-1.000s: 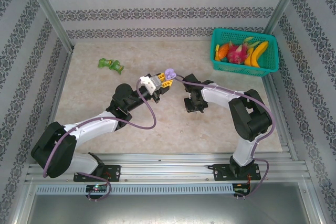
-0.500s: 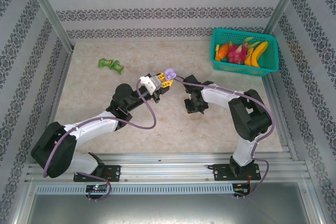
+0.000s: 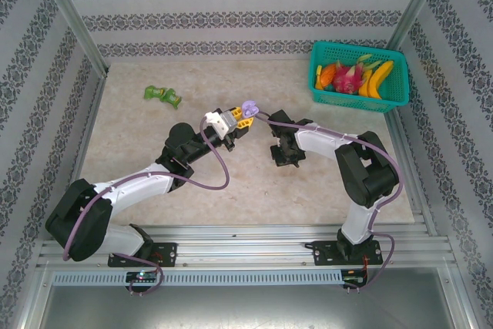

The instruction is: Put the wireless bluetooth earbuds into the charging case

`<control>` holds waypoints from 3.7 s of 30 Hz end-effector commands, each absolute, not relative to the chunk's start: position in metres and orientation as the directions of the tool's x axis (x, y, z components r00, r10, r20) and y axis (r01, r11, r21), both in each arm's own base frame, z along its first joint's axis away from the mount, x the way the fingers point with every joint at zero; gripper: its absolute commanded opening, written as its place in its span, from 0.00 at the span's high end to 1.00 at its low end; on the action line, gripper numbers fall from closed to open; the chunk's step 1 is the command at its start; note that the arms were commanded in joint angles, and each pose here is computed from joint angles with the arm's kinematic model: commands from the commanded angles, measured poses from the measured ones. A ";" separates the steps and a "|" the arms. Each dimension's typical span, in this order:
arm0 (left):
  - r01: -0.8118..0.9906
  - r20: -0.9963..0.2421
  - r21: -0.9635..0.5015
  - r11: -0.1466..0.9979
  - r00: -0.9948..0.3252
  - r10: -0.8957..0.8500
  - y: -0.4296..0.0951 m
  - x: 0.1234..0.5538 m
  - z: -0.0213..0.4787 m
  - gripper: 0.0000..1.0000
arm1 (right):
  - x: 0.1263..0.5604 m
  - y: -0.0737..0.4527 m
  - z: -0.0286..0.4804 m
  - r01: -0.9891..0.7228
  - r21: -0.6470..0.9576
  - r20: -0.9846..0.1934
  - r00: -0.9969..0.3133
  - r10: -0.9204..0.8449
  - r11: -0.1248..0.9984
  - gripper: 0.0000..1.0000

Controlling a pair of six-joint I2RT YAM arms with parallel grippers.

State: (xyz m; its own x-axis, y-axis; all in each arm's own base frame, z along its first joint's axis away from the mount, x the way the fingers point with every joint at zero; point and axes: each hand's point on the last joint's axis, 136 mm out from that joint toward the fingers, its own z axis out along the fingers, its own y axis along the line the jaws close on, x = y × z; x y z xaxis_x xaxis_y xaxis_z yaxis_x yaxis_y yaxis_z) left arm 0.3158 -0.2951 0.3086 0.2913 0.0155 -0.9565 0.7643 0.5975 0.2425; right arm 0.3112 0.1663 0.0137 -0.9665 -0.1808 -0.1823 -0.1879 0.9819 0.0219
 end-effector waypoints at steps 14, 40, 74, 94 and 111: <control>0.758 -0.943 0.262 0.597 0.334 -0.010 -0.295 0.309 0.328 1.00 | 0.310 0.164 0.076 -0.117 0.102 -0.346 -0.935 -0.075 0.988 0.83; 0.802 -0.967 0.237 0.549 0.246 0.058 -0.308 0.316 0.276 1.00 | 0.335 0.166 0.242 -0.118 0.366 -0.628 -0.763 0.151 0.923 0.85; 0.846 -0.954 0.254 0.469 0.298 -0.022 -0.352 0.342 0.315 1.00 | 0.323 0.190 0.363 -0.332 0.583 -0.746 -0.581 0.326 0.742 0.85; 0.853 -0.951 0.264 0.450 0.308 -0.025 -0.356 0.338 0.319 1.00 | 0.324 0.212 0.344 -0.344 0.592 -0.722 -0.628 0.291 0.729 0.85; 0.849 -0.948 0.272 0.454 0.318 -0.028 -0.355 0.337 0.324 1.00 | 0.328 0.217 0.327 -0.329 0.592 -0.704 -0.656 0.273 0.736 0.86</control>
State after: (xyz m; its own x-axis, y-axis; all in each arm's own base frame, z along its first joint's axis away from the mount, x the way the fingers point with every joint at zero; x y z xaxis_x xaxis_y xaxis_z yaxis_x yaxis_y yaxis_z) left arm 0.3453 -0.3479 0.2998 0.2670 0.0148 -0.9636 0.8468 0.4737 0.2419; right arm 0.3284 0.2098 0.3336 -0.6386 0.2767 -0.7181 -0.3275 0.7467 0.5790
